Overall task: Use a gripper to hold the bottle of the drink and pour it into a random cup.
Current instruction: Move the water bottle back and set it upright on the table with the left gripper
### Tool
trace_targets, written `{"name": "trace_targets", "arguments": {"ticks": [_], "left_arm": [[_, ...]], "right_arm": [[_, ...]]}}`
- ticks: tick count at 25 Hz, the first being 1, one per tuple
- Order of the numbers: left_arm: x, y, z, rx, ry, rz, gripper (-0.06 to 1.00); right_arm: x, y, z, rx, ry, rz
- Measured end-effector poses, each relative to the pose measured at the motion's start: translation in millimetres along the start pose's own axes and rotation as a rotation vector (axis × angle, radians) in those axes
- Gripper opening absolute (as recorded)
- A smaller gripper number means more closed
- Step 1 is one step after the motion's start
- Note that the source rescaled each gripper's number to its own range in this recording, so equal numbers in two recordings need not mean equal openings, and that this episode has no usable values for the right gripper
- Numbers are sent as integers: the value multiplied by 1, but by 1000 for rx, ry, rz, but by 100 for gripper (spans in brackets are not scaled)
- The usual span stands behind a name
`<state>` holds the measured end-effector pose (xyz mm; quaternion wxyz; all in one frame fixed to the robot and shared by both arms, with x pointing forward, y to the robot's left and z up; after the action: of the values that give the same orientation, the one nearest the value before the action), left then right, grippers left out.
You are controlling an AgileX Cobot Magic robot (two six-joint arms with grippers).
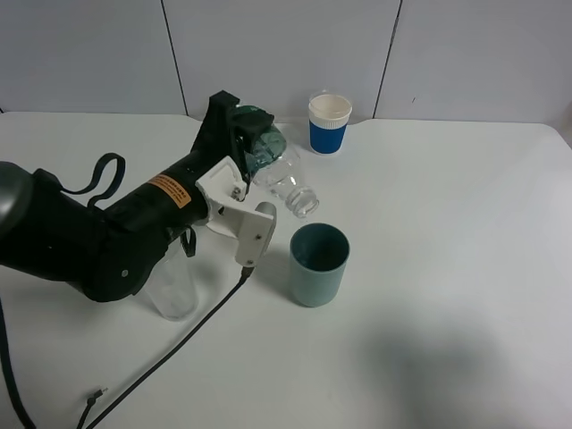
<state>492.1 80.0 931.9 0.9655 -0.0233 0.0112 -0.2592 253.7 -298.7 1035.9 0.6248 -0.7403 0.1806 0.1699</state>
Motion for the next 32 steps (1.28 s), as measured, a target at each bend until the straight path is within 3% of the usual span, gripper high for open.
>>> {"name": "trace_targets", "arguments": {"ticks": [13, 26, 32], "left_arm": [[-5, 0, 16, -477, 75, 6, 0], [1, 31, 54, -969, 181, 26, 0], [9, 47, 59, -1157, 223, 82, 0]], "right_arm": [[0, 0, 0, 0, 0, 0], [0, 0, 0, 0, 0, 0], [0, 0, 0, 0, 0, 0]]}}
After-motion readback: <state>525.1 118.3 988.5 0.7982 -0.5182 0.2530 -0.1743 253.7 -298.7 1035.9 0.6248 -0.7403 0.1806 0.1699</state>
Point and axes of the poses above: a point on each arm's last joint axis where the gripper is mounted, x pointing out along that axis toward the gripper, z along the wrist's bending axis when the last joint is at zero, y = z × x, the point moved 2 cm from there along x, pointing out along that axis toward the gripper, and after that the axes turned 10 degrees about -x, right-handed, at the moved point
